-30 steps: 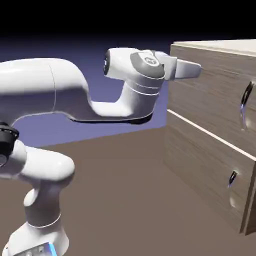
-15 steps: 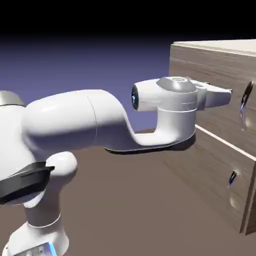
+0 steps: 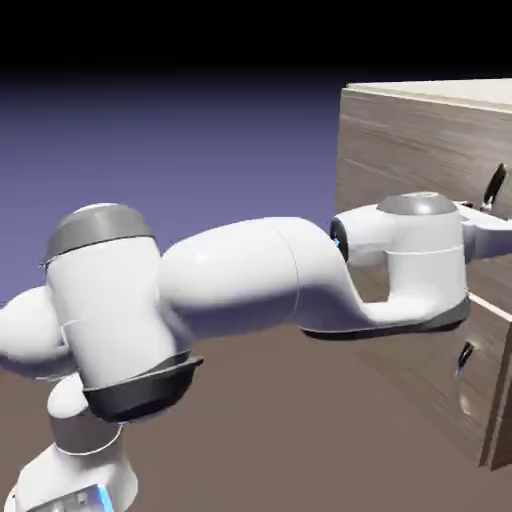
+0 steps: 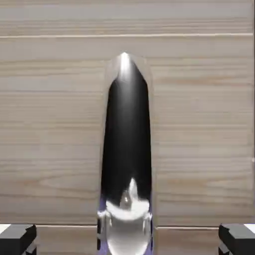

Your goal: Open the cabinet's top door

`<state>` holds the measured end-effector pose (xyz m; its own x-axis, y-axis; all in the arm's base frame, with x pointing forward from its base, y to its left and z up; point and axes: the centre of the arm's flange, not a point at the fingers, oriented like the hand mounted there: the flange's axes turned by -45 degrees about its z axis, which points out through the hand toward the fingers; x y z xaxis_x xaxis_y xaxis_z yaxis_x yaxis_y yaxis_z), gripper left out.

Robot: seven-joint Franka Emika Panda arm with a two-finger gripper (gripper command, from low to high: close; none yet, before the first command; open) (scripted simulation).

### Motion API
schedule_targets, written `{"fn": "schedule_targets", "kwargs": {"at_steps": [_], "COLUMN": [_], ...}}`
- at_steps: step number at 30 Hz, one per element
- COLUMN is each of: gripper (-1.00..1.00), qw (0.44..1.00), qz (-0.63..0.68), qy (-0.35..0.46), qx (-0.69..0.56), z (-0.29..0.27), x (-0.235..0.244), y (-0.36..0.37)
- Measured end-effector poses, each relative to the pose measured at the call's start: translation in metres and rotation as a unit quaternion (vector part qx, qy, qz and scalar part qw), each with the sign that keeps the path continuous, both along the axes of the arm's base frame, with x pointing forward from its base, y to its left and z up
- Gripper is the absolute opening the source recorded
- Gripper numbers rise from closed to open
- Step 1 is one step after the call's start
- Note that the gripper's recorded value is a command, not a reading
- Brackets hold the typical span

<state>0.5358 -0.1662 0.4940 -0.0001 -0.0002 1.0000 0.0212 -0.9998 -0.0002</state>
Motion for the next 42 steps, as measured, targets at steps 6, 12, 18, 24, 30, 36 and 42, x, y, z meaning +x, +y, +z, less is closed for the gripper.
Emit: {"fn": "schedule_targets", "kwargs": {"at_steps": [6, 12, 18, 24, 30, 36, 42], "gripper": [-1.0, -1.0, -1.0, -1.0, -1.0, -1.0, -1.0], "qw": [0.999, 0.996, 0.992, 0.985, 0.978, 0.97, 0.961], "qz": [-0.045, -0.086, -0.129, -0.172, -0.21, -0.244, -0.278], "qy": [0.0, 0.0, 0.0, 0.0, 0.0, 0.0, 0.0], "qx": [-0.001, -0.002, -0.001, -0.001, -0.001, -0.001, -0.001], "z": [0.0, 0.0, 0.0, 0.0, 0.0, 0.0, 0.0], "x": [-0.046, -0.086, -0.127, -0.166, -0.199, -0.226, -0.253], "y": [0.014, 0.031, 0.052, 0.076, 0.101, 0.125, 0.152]}}
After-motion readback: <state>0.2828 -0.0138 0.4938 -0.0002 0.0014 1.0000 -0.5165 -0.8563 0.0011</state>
